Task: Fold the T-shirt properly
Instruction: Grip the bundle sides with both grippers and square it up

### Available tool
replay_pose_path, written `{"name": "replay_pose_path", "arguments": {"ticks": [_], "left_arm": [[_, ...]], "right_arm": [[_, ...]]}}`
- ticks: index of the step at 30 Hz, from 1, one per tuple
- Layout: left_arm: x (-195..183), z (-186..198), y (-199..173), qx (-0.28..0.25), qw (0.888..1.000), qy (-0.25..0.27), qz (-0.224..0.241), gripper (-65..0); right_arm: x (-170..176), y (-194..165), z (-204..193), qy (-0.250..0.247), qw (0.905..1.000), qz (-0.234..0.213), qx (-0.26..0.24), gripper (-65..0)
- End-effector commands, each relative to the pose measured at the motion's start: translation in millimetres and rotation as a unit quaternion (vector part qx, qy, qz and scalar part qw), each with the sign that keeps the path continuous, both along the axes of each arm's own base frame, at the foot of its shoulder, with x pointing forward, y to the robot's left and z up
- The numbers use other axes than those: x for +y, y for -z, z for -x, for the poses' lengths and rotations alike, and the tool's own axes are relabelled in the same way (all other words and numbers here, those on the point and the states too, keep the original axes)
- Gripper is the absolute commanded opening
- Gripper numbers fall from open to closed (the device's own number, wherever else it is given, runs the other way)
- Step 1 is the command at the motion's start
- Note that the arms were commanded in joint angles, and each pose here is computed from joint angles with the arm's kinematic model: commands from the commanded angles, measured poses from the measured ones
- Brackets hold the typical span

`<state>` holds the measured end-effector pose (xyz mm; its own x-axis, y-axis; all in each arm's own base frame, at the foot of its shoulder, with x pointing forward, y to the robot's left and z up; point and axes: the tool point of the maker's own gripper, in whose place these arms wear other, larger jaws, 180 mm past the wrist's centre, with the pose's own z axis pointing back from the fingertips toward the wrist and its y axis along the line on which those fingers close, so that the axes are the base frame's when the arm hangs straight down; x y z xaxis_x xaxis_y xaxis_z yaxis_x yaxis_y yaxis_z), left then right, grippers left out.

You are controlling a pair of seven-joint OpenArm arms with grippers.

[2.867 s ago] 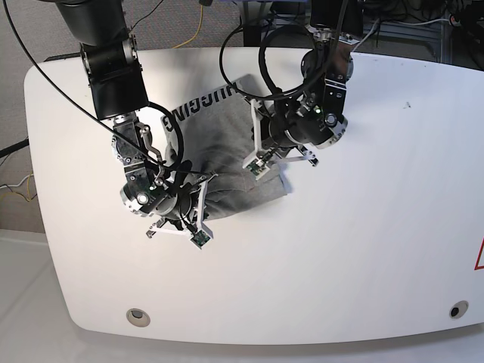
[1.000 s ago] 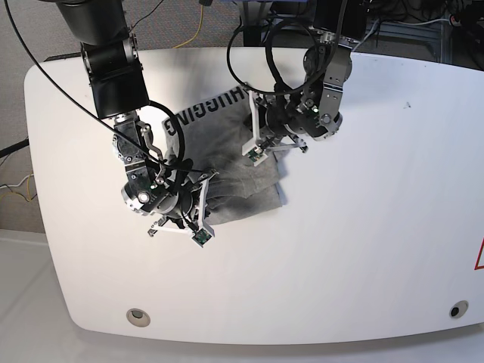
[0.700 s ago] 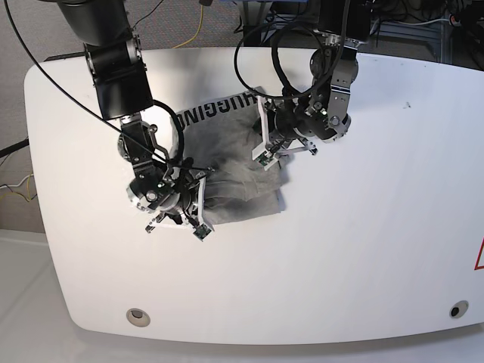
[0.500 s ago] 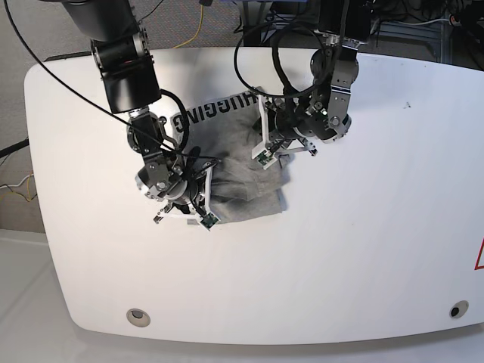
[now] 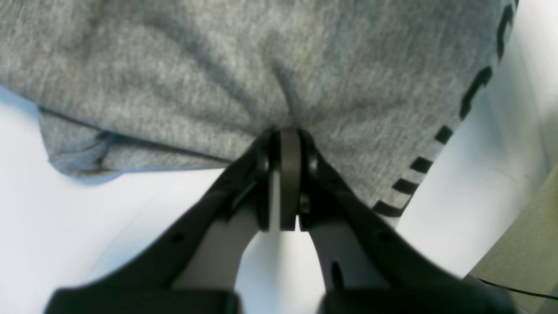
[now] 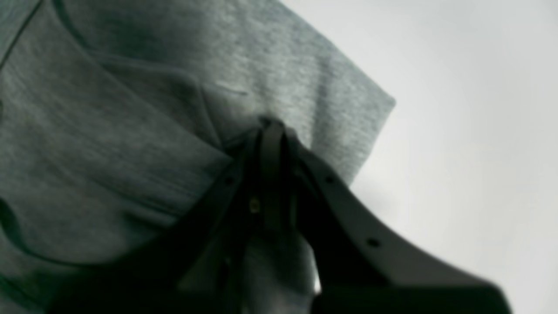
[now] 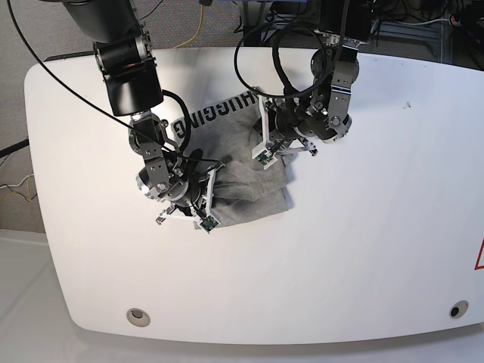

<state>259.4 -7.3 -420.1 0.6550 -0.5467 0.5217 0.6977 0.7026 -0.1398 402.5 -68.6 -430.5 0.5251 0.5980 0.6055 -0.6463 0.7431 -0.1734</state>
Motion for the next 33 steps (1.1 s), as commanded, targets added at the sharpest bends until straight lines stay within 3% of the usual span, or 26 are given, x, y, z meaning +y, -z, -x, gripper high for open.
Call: {"name": "replay_pose_path", "arguments": {"ticks": [1, 10, 20, 33], "left_arm": [[12.2, 2.2, 5.3, 0.008, 0.999, 0.0, -0.035, -64.2], [15.0, 1.2, 5.3, 0.007, 0.999, -0.001, -0.039, -64.2], [48.5, -15.3, 2.6, -0.01, 0.997, -0.013, -0.071, -64.2], [74.9, -34.4, -6.1, -0.026, 0.995, -0.04, -0.084, -64.2]], "right_arm": [[-10.9, 16.5, 16.1, -0.003, 0.999, 0.028, 0.036, -65.0], [-28.2, 24.0, 23.9, 0.003, 0.9982, 0.041, 0.044, -65.0], [-35.8, 12.2, 27.3, 0.003, 0.9987, 0.046, 0.022, -65.0], [-44.5, 15.5, 32.6, 0.02, 0.998, 0.049, 0.035, -65.0]]}}
